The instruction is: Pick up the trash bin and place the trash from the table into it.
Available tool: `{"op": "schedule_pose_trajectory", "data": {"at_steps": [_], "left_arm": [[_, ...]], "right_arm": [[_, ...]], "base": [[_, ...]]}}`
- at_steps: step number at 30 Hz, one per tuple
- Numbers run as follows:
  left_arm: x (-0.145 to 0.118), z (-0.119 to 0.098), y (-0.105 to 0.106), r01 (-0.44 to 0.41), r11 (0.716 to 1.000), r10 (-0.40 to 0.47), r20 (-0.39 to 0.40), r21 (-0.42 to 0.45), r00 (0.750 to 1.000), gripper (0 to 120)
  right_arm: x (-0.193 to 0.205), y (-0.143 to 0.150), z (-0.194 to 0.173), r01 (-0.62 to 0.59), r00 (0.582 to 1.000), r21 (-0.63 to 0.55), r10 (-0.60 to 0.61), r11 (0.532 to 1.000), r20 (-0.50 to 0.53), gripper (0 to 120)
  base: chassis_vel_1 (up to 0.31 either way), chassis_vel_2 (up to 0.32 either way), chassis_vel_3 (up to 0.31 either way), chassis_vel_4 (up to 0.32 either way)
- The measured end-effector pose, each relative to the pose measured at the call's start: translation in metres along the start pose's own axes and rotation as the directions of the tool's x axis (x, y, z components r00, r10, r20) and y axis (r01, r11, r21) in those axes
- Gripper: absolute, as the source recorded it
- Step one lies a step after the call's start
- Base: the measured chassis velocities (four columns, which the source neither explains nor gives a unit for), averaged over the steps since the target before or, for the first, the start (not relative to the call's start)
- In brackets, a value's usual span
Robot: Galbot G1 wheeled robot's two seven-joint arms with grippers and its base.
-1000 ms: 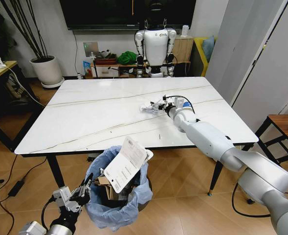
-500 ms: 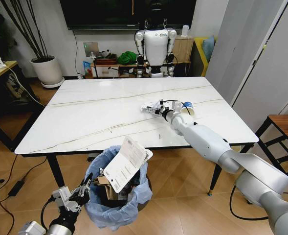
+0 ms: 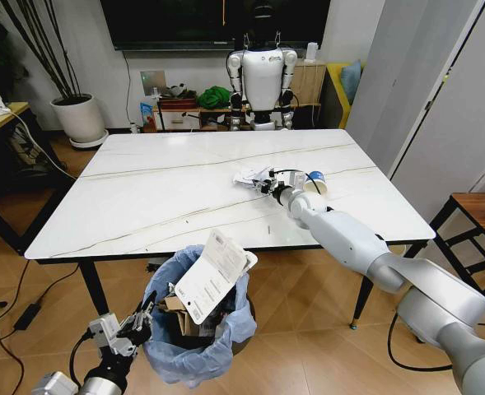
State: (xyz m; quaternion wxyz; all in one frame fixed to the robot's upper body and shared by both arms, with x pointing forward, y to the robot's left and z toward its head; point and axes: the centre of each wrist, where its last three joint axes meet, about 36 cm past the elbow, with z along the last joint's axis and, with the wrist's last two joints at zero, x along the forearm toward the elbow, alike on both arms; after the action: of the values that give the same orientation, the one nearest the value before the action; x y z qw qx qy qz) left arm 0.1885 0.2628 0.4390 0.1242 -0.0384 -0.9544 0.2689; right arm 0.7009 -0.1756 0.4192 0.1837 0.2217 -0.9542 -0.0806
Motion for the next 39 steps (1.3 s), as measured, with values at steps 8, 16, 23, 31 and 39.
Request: {"op": "schedule_pose_trajectory", "data": {"at_steps": [8, 16, 23, 31, 39], "left_arm": [[-0.001, 0.0, 0.0, -0.004, 1.0, 0.004, -0.001, 0.002, 1.0, 0], [-0.001, 0.001, 0.001, -0.008, 1.0, 0.008, -0.015, 0.0, 1.0, 0], [-0.002, 0.005, 0.003, -0.008, 1.0, 0.008, -0.03, -0.003, 1.0, 0], [-0.003, 0.013, 0.001, -0.01, 1.0, 0.01, -0.052, 0.001, 0.999, 0], [-0.005, 0.008, -0.003, -0.02, 1.0, 0.02, -0.052, -0.003, 0.998, 0]], "right_arm": [[0.004, 0.005, 0.002, 0.021, 1.0, 0.001, -0.021, 1.0, 0.004, 0], [0.039, 0.004, -0.049, 0.079, 0.987, 0.026, -0.082, 0.997, 0.141, 0], [0.099, 0.013, -0.111, 0.151, 0.948, 0.074, -0.165, 0.986, 0.272, 0], [0.187, 0.074, -0.16, 0.326, 0.851, 0.153, -0.36, 0.933, 0.382, 0], [0.27, 0.146, -0.152, 0.505, 0.732, 0.239, -0.558, 0.83, 0.391, 0]], "base": [[0.0, 0.0, 0.0, 0.0], [0.0, 0.0, 0.0, 0.0], [0.0, 0.0, 0.0, 0.0], [0.0, 0.0, 0.0, 0.0], [0.0, 0.0, 0.0, 0.0]]}}
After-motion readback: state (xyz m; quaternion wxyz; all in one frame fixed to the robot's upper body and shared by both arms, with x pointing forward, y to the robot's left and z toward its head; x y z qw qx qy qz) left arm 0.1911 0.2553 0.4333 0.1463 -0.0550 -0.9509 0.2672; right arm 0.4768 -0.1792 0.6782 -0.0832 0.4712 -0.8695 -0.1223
